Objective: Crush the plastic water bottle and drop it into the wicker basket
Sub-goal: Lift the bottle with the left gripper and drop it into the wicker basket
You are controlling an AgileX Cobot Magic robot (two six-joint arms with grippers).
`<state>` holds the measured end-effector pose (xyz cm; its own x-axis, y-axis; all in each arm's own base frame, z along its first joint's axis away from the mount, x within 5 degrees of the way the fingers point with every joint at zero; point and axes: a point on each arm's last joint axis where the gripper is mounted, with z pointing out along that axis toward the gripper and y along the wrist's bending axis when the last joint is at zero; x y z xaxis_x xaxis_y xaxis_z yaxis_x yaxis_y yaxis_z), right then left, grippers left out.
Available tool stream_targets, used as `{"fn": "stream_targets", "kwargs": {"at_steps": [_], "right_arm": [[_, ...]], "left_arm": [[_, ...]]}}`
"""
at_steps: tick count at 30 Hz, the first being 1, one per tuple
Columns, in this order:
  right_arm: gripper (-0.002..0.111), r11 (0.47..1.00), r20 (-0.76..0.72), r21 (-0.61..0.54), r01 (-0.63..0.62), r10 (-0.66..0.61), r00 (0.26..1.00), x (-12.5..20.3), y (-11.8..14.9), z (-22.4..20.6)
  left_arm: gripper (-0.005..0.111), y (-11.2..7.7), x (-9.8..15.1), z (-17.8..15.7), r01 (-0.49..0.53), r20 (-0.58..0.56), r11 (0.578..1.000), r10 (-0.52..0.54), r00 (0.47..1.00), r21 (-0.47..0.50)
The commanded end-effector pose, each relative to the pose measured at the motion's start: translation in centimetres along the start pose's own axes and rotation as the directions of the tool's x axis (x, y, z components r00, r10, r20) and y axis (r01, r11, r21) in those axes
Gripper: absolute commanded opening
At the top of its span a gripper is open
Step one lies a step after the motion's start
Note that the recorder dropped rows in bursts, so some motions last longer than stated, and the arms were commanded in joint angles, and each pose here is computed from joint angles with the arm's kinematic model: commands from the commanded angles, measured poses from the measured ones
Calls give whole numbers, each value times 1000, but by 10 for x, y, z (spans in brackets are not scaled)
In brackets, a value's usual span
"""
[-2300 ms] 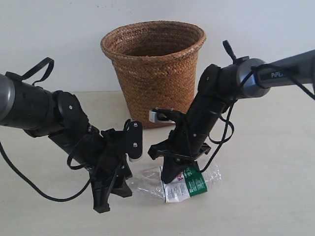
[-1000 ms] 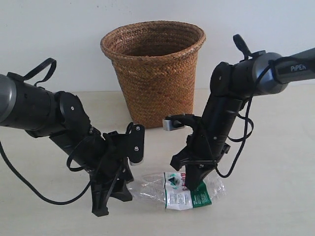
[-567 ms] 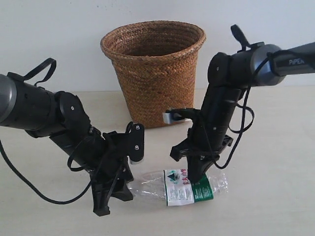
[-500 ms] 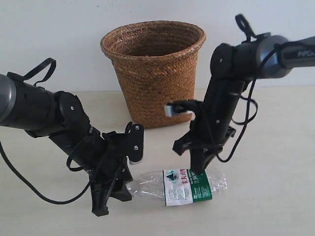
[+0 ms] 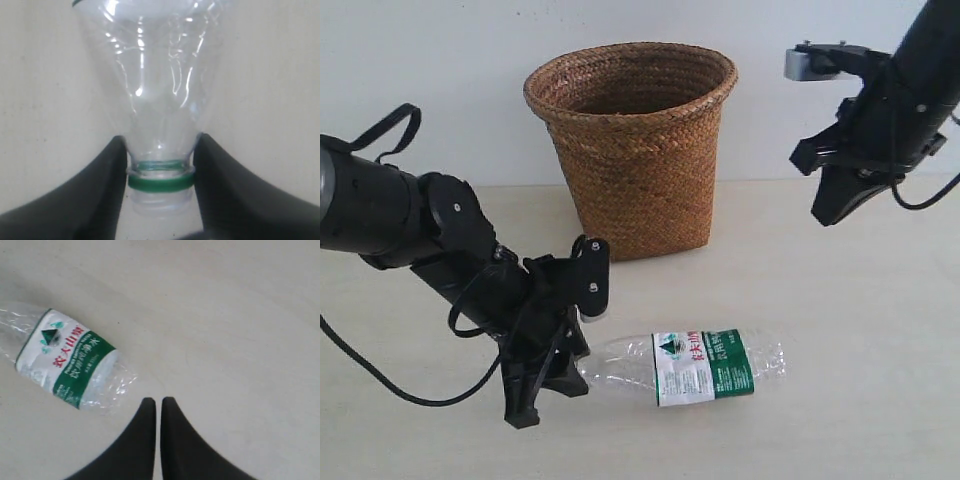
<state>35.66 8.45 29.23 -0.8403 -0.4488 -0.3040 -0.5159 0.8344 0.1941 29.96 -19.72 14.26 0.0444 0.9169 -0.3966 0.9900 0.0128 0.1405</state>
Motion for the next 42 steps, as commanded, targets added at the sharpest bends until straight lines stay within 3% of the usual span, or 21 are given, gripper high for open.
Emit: {"fn": "stream_targets", "kwargs": {"at_steps": [1,5,7,11,16,18,19,21,22,25,27,28,31,37,40,42], "right_arm": [[0,999,-39,9,-48,49,998,17,-20,3],[0,997,-65,16,-74,75,995,28,-30,13],[0,996,-48,28,-79,80,996,30,-34,17],[0,997,-33,40,-61,62,998,30,-36,20],[0,997,-24,45,-58,59,998,29,-36,20],[0,997,-15,50,-58,59,998,29,-37,20],[0,997,-11,52,-58,59,998,28,-37,20],[0,997,-3,56,-58,58,998,28,-37,20],[0,997,1,59,-58,58,998,27,-38,20],[0,996,8,60,-59,59,998,27,-38,20],[0,997,5,52,-62,62,998,27,-37,20],[0,997,0,49,-62,62,998,27,-37,20],[0,997,-2,47,-63,63,998,27,-36,20],[0,996,24,61,-63,61,998,25,-38,20],[0,996,28,64,-56,54,998,25,-38,20],[0,996,35,76,-52,50,998,24,-39,20]], "left_arm": [[4,-4,-17,-37,-57,66,998,56,996,16],[4,-9,-35,-75,-184,126,980,173,977,79],[4,-8,-42,-92,-225,139,972,215,967,61],[4,8,-57,-128,-240,167,967,252,953,-87],[4,42,-65,-165,-150,199,942,215,956,-299],[4,63,-67,-179,-46,231,889,168,958,-456],[5,75,-68,-185,23,262,835,146,954,-549],[14,95,-72,-191,118,306,729,131,943,-674],[26,103,-74,-190,119,303,701,144,942,-703],[79,120,-82,-176,112,300,695,155,941,-710],[96,130,-83,-169,167,335,682,122,934,-712],[98,133,-83,-168,192,353,676,107,929,-711],[93,136,-82,-166,197,351,658,108,930,-726],[61,134,-83,-170,192,350,663,113,930,-724],[37,127,-83,-175,170,345,710,109,932,-683],[14,121,-80,-180,142,326,754,100,940,-641]]}}
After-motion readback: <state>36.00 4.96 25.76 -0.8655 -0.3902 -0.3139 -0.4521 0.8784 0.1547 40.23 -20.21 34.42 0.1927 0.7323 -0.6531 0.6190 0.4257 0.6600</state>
